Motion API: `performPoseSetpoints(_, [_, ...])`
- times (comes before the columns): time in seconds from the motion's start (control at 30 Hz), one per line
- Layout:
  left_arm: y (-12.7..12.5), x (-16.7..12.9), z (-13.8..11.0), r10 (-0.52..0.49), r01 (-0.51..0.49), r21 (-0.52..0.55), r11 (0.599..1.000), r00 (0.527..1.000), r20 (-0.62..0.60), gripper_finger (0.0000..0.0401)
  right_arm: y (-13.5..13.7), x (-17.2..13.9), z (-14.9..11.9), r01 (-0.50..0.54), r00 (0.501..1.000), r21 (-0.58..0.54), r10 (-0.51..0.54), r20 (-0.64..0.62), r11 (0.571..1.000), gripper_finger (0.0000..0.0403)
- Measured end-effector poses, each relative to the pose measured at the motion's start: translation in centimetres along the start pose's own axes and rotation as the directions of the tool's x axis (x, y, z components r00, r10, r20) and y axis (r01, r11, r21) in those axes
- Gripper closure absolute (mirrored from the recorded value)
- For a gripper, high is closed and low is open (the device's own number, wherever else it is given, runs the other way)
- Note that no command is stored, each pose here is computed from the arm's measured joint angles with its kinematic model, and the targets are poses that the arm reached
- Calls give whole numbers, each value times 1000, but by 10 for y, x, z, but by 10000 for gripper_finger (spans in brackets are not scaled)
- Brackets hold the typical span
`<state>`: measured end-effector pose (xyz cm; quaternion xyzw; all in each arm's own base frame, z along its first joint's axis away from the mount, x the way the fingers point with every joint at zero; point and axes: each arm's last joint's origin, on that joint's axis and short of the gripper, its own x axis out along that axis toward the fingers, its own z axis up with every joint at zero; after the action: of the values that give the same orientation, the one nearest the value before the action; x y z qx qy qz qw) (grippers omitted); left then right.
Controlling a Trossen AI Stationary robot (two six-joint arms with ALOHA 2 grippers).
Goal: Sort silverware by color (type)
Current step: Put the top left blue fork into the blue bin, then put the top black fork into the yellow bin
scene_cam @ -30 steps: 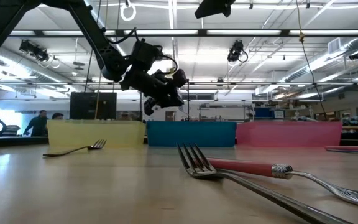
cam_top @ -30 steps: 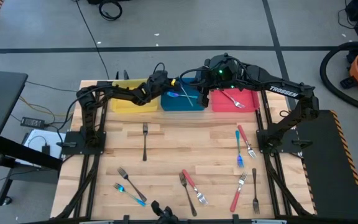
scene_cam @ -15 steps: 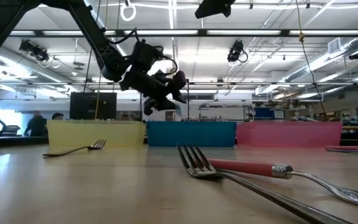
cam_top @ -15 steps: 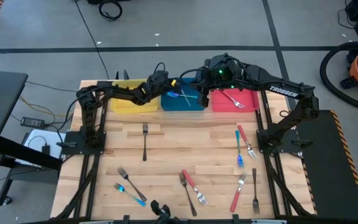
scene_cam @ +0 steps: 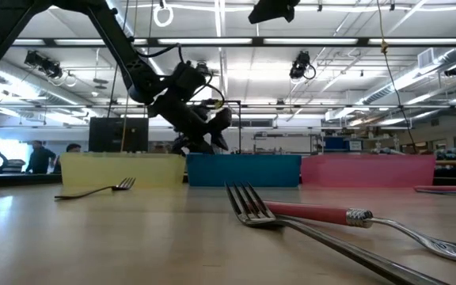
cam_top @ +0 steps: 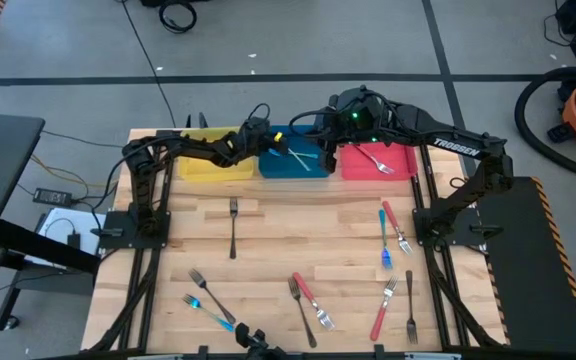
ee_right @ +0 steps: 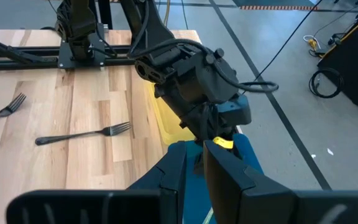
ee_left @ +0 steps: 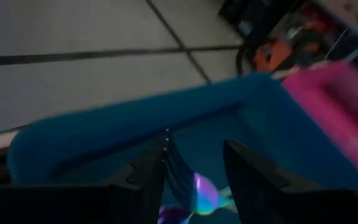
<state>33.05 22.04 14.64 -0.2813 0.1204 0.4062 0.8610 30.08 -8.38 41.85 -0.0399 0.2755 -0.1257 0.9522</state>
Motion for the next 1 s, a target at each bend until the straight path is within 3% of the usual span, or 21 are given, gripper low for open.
performPoseSetpoints(0.17, [5, 0, -6, 76, -74, 41, 996, 996, -46, 239, 0, 0, -3, -4, 1000, -1, 4, -27, 1000, 339])
performPoseSetpoints(0.53, [-5, -17, 13, 36, -34, 108, 994, 999, -15, 238, 1, 0, -5, -8, 999, -1, 8, -49, 1000, 339])
performPoseSetpoints(0.73, [-20, -49, 31, 22, -10, 251, 968, 999, -45, 238, 1, 0, -5, -10, 998, 22, 11, -55, 1000, 339])
performPoseSetpoints(1.0, [-31, -110, 40, 80, 19, 432, 901, 974, -210, 238, 3, 0, -7, -22, 997, 40, 25, -71, 999, 339])
